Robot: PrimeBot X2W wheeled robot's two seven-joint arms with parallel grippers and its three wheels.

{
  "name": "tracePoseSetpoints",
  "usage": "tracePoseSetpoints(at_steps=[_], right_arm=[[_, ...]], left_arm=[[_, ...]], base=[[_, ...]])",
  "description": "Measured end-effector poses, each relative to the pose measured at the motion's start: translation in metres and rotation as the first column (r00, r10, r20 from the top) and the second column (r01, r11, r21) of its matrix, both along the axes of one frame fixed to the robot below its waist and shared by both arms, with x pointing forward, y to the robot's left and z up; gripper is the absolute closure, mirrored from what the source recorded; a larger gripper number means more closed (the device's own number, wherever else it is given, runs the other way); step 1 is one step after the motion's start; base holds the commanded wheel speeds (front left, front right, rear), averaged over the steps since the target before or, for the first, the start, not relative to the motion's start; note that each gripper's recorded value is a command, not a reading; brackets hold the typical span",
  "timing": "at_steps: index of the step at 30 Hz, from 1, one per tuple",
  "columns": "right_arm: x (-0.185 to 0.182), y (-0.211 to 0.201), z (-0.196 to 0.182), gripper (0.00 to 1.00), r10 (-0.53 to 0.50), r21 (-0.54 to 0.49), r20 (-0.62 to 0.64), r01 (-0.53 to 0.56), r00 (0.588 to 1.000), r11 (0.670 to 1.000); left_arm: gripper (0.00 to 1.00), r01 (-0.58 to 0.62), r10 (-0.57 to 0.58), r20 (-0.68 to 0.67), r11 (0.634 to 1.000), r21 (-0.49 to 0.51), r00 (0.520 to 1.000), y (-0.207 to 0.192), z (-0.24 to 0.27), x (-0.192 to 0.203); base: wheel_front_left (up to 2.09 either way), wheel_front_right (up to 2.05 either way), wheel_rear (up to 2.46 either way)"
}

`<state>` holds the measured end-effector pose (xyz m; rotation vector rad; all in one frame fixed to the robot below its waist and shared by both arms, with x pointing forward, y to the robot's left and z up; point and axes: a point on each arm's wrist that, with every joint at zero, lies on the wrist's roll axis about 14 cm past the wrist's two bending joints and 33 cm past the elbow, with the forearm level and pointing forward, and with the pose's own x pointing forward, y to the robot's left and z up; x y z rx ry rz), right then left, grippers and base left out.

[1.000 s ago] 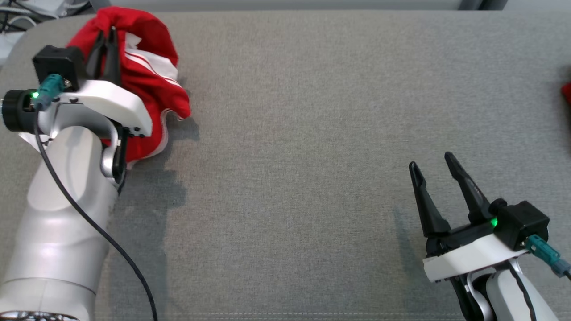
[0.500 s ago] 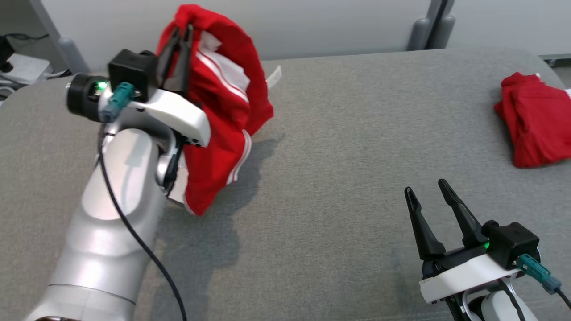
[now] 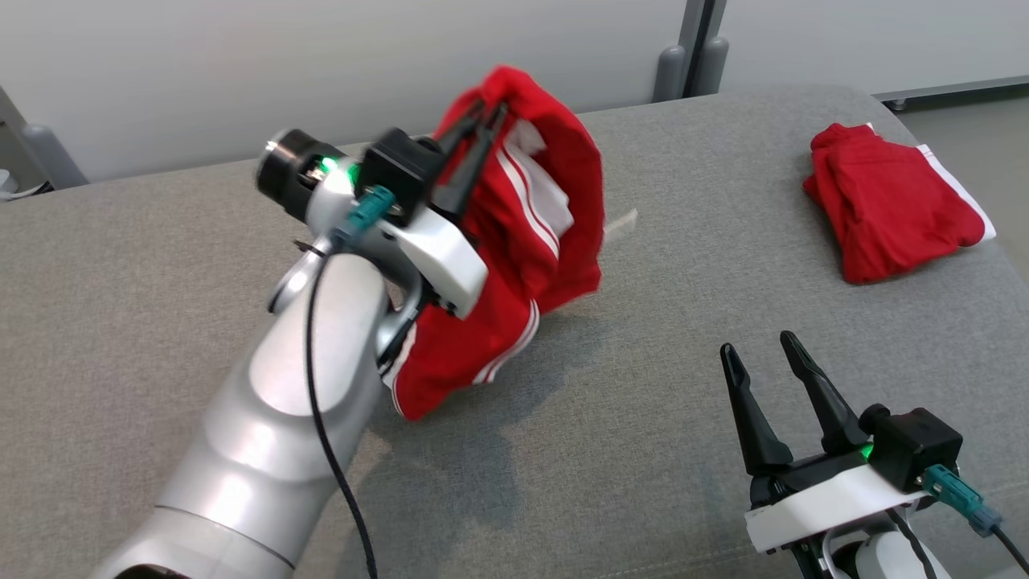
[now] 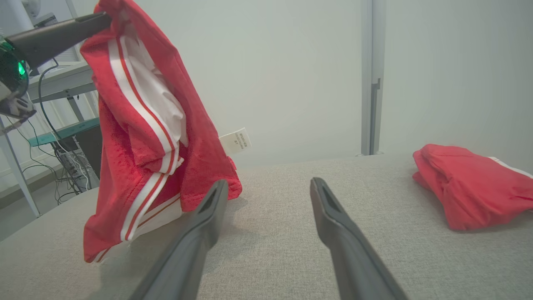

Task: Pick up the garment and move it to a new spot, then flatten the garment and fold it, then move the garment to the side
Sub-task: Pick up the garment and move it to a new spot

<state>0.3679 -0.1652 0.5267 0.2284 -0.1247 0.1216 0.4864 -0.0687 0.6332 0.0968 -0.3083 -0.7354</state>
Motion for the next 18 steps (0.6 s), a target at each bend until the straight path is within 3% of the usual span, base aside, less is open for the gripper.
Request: tracePoseSetpoints(at_steps=[9, 17, 18], right_arm=[[0.000, -0.003, -0.004, 0.00, -0.013, 0.007, -0.012, 0.013, 1.000, 1.000], [0.004, 0.006, -0.010, 0.00, 0.006, 0.017, -0.031, -0.006, 1.000, 1.000], [0.004, 0.007, -0.010, 0.00, 0.008, 0.017, -0.032, -0.007, 0.999, 1.000]], left_arm=[[1.00, 0.174, -0.148, -0.142, 0.966, 0.193, 0.979, -0.038, -0.087, -0.043], [1.00, 0.240, -0.152, -0.343, 0.943, 0.230, 0.927, -0.031, -0.158, -0.073], [0.95, 0.242, -0.152, -0.355, 0.944, 0.224, 0.922, -0.031, -0.161, -0.075]], base=[[0.00, 0.00, 0.00], [0.00, 0.00, 0.00], [0.00, 0.00, 0.00]])
